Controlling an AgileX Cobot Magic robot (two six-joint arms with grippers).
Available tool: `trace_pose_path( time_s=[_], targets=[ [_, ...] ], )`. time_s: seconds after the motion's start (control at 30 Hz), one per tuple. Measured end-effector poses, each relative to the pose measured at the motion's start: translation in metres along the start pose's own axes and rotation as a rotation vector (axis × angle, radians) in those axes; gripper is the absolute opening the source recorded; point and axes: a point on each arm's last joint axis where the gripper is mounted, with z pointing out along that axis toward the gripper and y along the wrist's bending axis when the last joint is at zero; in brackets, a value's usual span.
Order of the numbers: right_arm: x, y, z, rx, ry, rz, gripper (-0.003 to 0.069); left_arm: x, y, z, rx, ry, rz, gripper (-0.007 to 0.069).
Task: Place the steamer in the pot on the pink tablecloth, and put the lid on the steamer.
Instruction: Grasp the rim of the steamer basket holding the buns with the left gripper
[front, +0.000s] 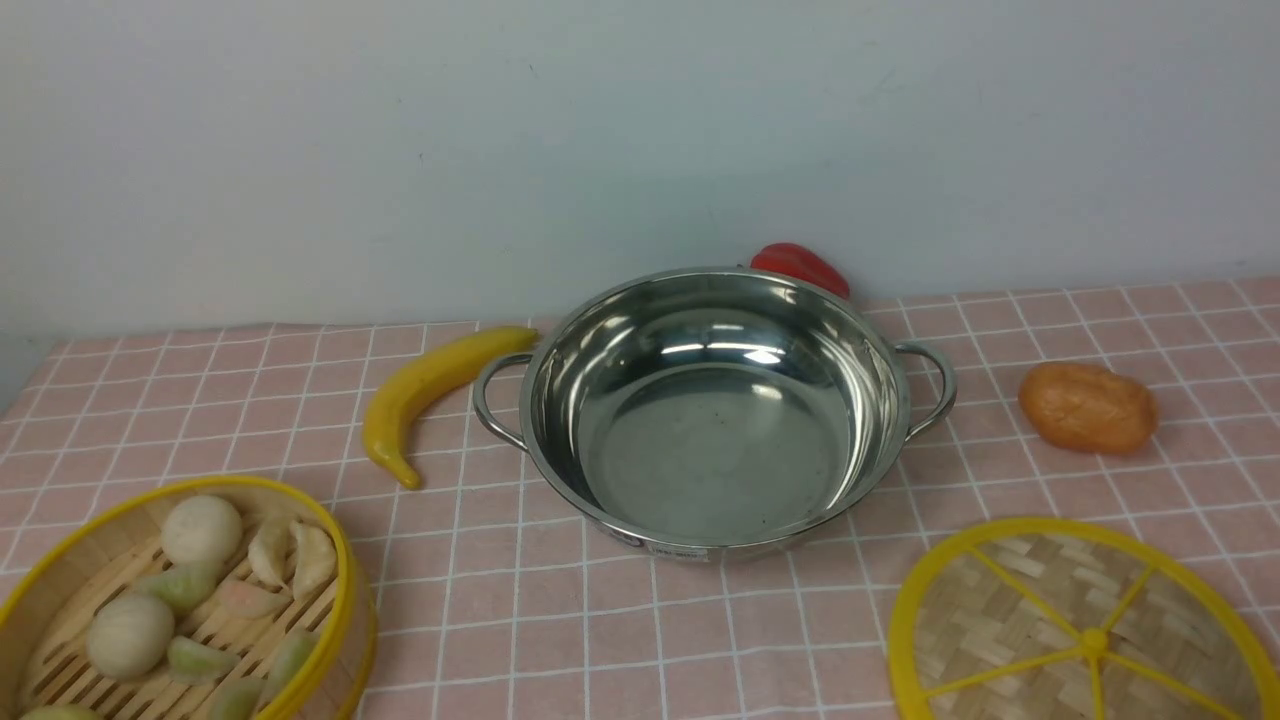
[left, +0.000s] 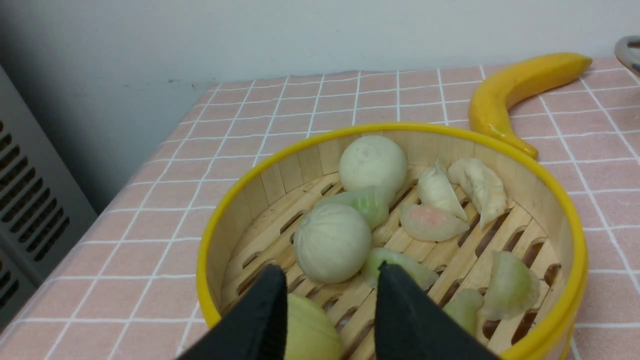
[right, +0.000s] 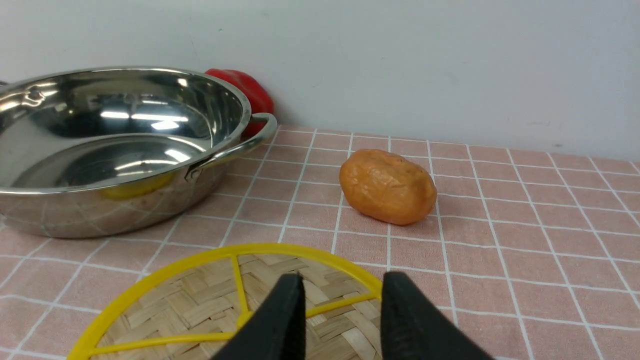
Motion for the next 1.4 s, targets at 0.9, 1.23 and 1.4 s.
trace_pose_path(
  time_s=[0.9,1.23,1.4],
  targets=[
    [0.0,0.0,0.0,0.0,0.0,0.0,0.0242,-0.048,-0.001,-0.014,0.161,-0.361,-0.673,0.0243],
    [0.0,0.0,0.0,0.0,0.0,0.0,0.0242,-0.129,-0.007,-0.041,0.26,0.194,-0.261,0.0243],
    [0.0,0.0,0.0,0.0,0.0,0.0,0.0242,-0.157,-0.01,-0.005,0.387,0.655,-0.041,0.0243]
  ],
)
